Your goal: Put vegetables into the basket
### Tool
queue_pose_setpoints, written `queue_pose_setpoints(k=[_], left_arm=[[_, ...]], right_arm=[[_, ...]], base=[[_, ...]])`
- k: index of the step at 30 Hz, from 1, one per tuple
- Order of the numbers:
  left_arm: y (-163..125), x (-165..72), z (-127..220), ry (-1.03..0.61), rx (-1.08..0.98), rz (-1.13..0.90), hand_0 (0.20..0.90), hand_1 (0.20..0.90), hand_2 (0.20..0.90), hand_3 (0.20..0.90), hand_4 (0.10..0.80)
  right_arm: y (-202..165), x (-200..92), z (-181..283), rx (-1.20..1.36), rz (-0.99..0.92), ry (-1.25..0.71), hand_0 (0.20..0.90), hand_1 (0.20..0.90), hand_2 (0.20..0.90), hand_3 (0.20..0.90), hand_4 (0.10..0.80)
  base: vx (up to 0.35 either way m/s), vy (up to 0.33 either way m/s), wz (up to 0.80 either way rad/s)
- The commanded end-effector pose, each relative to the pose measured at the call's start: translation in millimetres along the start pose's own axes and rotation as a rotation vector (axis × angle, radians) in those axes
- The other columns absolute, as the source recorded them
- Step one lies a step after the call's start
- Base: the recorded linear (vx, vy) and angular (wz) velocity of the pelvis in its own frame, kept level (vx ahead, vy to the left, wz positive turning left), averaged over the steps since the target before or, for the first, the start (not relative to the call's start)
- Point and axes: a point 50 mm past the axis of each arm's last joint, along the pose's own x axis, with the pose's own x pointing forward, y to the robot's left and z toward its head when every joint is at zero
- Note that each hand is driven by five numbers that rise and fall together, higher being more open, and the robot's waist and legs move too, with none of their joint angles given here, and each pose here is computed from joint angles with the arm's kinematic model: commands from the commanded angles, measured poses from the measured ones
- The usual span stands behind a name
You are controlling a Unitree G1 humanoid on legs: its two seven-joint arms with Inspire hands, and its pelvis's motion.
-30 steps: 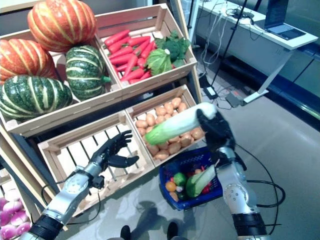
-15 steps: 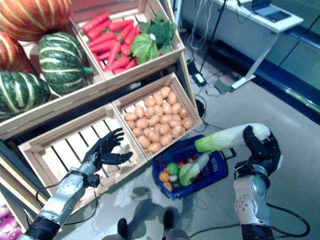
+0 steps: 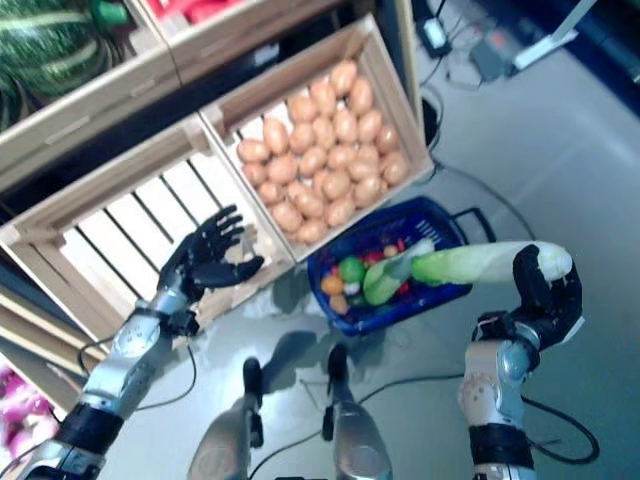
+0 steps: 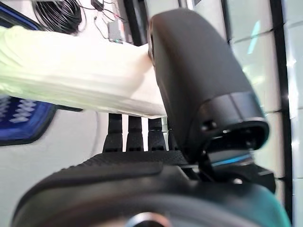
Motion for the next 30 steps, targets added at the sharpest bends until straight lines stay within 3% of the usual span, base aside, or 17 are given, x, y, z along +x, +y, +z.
queue_pose_setpoints(k=[1, 4, 15, 24, 30], left_arm=[[-24.2, 13.0, 78.6, -0.421, -0.044, -0.124, 0.900, 0.900, 0.900, 0.900, 0.800], [-32.8, 18.0, 100.3, -0.536, -0.082, -0.151, 0.900, 0.900, 0.900, 0.900, 0.800], [-44.1, 16.2, 160.3, -0.856, -0.099, -0.219, 0.900, 0.900, 0.900, 0.900, 0.800], [-53.6, 25.2, 179.0, -0.881, -0.056, -0.218, 0.900, 0.900, 0.900, 0.900, 0.800], [-54.1, 25.0, 178.1, -0.891, -0.046, -0.215, 0.900, 0.900, 0.900, 0.900, 0.800]], right_arm=[[48.6, 8.0, 51.9, 0.214, 0.276, -0.271, 0.300, 0.300, 0.300, 0.300, 0.400], [77.5, 11.1, 50.2, 0.303, 0.359, -0.242, 0.300, 0.300, 0.300, 0.300, 0.400], [109.7, 31.9, 54.9, 0.404, 0.328, -0.208, 0.300, 0.300, 0.300, 0.300, 0.400], [129.6, 40.9, 59.2, 0.338, 0.244, -0.179, 0.300, 0.300, 0.300, 0.300, 0.400], [134.2, 46.8, 55.4, 0.059, 0.090, -0.155, 0.300, 0.300, 0.300, 0.300, 0.400]], base=[[-0.182, -0.019, 0.05], [-0.205, -0.055, 0.06], [-0.099, -0.035, 0.12], [-0.048, -0.027, 0.03], [-0.021, -0.037, 0.04]])
